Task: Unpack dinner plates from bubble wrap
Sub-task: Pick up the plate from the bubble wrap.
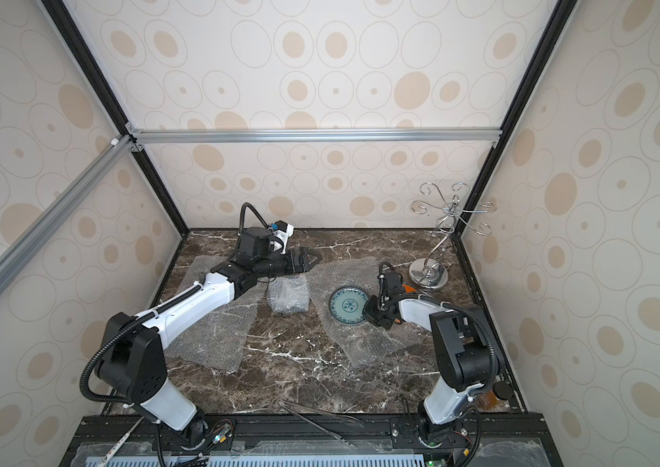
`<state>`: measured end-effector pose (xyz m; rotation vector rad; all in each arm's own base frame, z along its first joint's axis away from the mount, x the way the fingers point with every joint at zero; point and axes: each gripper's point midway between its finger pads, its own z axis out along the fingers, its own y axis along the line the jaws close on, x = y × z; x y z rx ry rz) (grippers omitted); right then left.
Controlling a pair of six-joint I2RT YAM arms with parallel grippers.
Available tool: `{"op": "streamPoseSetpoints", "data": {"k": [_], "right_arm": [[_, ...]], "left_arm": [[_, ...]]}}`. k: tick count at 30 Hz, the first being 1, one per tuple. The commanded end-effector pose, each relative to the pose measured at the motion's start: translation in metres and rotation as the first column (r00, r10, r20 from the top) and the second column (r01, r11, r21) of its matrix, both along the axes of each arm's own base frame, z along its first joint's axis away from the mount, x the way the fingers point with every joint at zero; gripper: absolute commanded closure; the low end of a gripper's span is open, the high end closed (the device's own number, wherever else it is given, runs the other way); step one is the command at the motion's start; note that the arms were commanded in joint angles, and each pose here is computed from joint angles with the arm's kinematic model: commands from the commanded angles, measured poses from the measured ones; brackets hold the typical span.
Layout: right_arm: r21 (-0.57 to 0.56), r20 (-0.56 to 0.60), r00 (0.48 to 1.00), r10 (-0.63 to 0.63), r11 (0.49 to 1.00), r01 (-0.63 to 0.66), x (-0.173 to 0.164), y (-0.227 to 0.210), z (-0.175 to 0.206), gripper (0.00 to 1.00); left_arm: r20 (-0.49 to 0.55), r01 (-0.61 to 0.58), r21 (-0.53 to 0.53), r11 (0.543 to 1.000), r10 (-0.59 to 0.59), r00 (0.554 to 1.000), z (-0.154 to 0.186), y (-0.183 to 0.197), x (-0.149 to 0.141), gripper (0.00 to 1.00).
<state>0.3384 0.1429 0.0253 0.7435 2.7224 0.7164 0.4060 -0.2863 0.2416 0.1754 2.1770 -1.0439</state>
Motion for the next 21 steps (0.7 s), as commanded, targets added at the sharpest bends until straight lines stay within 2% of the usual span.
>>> {"op": "streamPoseSetpoints", "data": {"k": [1,14,21], "right_arm": [[-0.006,0.008,1.000,-0.028,1.000,0.028,-0.004,-0.003,0.005,0.87],[0.017,0.041,0.998,-0.047,0.999,0.047,-0.003,-0.002,0.018,0.93],[0.035,0.070,0.996,-0.055,0.998,0.053,-0.002,-0.002,0.029,0.97]], "left_arm": [[0.049,-0.007,0.013,1.000,0.006,0.999,0.012,0.007,0.003,0.00],[0.006,-0.001,0.055,0.998,0.001,1.000,-0.011,0.009,0.003,0.00],[-0.022,-0.048,0.066,0.997,0.050,0.999,-0.021,0.015,0.005,0.00]]}}
